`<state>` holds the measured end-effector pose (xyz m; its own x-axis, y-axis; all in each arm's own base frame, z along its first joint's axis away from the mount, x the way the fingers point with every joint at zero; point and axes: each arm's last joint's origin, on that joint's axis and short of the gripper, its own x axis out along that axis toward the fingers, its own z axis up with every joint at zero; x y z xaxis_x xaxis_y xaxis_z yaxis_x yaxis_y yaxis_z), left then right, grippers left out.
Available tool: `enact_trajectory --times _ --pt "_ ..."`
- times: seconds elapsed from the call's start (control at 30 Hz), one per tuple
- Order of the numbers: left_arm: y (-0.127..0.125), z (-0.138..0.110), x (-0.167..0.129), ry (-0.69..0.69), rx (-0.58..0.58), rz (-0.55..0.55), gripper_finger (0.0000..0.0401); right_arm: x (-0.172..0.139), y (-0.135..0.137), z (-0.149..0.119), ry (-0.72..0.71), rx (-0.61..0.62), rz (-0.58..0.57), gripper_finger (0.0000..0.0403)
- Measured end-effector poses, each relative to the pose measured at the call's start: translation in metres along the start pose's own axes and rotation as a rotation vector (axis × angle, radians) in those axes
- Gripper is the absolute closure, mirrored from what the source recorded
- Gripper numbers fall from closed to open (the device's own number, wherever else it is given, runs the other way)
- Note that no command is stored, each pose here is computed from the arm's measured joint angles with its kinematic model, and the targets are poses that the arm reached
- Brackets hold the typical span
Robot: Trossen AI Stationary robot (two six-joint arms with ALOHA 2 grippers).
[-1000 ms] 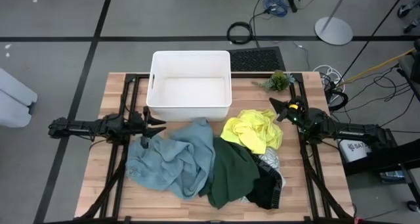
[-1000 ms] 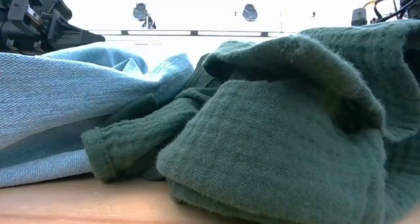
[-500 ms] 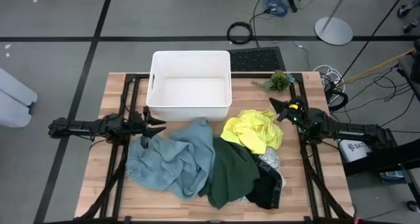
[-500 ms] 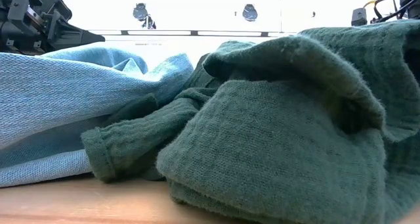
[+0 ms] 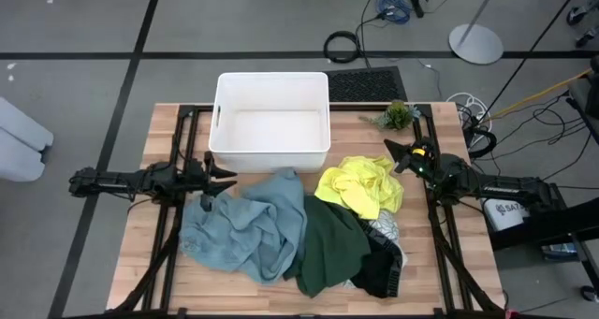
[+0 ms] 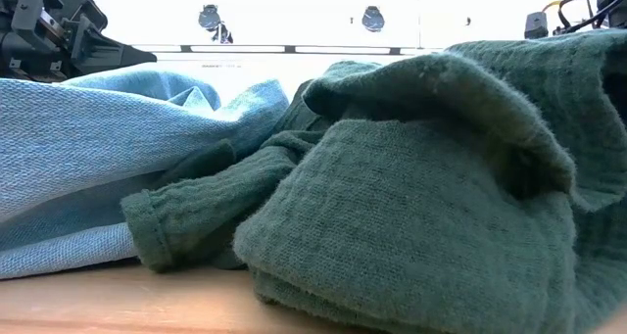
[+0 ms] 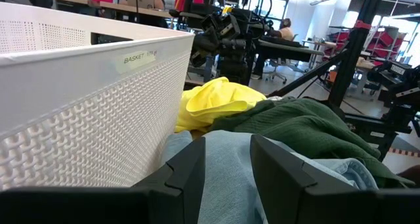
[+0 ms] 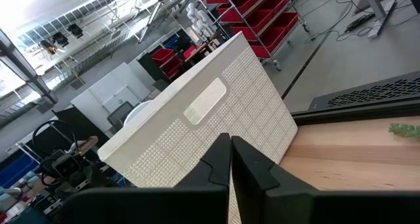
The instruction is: Fold laundry
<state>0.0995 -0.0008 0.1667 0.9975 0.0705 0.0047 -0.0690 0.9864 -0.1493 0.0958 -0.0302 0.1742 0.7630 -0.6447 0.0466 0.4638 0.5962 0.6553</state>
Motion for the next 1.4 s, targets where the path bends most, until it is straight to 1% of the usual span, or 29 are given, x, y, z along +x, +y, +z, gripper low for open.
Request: enact_trajectory --times 1.1,1.13,1.27,1.4 --pt "0.0 0.0002 0.0 -0.003 -0.005 0.0 0.0272 0.0 0.0 0.0 0.0 0.0 0.0 0.0403" --pt "-0.0001 0.0004 0.0 -0.004 -0.026 -0.001 0.0272 0.0 0.0 -0.0001 0.0 0.0 0.0 0.0403" --pt "0.0001 0.0006 0.0 -0.009 -0.176 0.005 0.0272 0.0 0.0 0.0 0.0 0.0 0.0 0.0403" --pt "0.0016 0.0047 -0.0002 -0.063 -0.193 0.064 0.0272 0.0 0.0 0.0 0.0 0.0 0.0 0.0403"
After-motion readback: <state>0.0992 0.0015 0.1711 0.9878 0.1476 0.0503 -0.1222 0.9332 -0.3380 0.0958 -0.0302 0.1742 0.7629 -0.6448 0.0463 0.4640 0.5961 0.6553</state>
